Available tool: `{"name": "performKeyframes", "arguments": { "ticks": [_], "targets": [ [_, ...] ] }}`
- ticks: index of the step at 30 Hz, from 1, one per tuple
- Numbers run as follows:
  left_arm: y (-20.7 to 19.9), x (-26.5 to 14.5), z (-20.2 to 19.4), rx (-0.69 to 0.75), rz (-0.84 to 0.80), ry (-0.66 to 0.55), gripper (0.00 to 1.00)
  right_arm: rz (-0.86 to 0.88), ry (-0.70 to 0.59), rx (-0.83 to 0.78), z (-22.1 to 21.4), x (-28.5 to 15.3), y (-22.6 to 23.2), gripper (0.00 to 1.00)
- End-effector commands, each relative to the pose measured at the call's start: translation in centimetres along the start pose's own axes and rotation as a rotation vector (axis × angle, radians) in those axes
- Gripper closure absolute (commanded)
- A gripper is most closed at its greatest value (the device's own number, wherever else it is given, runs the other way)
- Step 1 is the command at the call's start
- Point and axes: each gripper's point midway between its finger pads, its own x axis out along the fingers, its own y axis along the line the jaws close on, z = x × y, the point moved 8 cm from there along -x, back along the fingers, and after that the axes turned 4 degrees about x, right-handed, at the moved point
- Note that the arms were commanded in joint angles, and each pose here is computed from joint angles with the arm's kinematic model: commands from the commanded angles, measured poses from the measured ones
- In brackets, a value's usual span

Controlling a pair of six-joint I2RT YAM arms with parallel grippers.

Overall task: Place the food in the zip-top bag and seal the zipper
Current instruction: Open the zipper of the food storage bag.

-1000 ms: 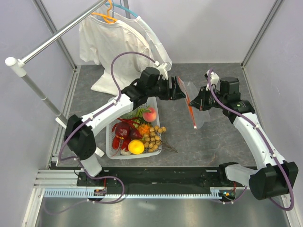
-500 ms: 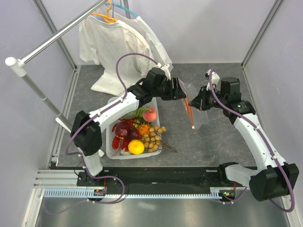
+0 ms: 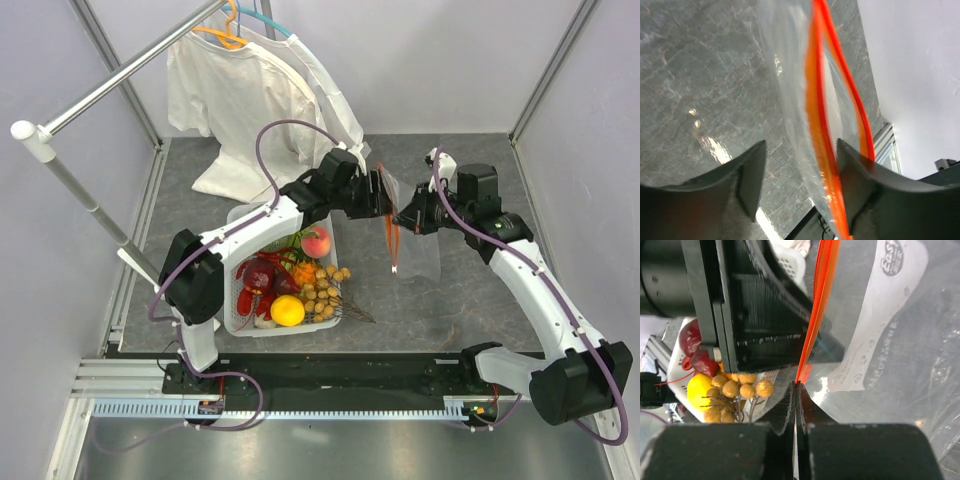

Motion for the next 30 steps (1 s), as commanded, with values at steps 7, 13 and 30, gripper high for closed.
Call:
{"name": "performKeyframes", "arguments": {
  "ticks": [7,13,30],
  "targets": [
    [-0.1,-1.6,-0.2,-0.001,-0.020,0.025,0.97,-0.276,-0.075,-0.031,0.9,-0.7,-2.3,1.00],
    [-0.6,-1.7,-0.5,-0.004,-0.066,0.033,0.98,-0.292,-0.032,-0.024,0.2,0.1,-3.1,0.57],
    [-2.6,-1.4,-0.4,0.020,-0.110,0.006,0.98,-0.244,0.044,0.034,-0.6,3.2,-3.1,0.53]
  ]
}}
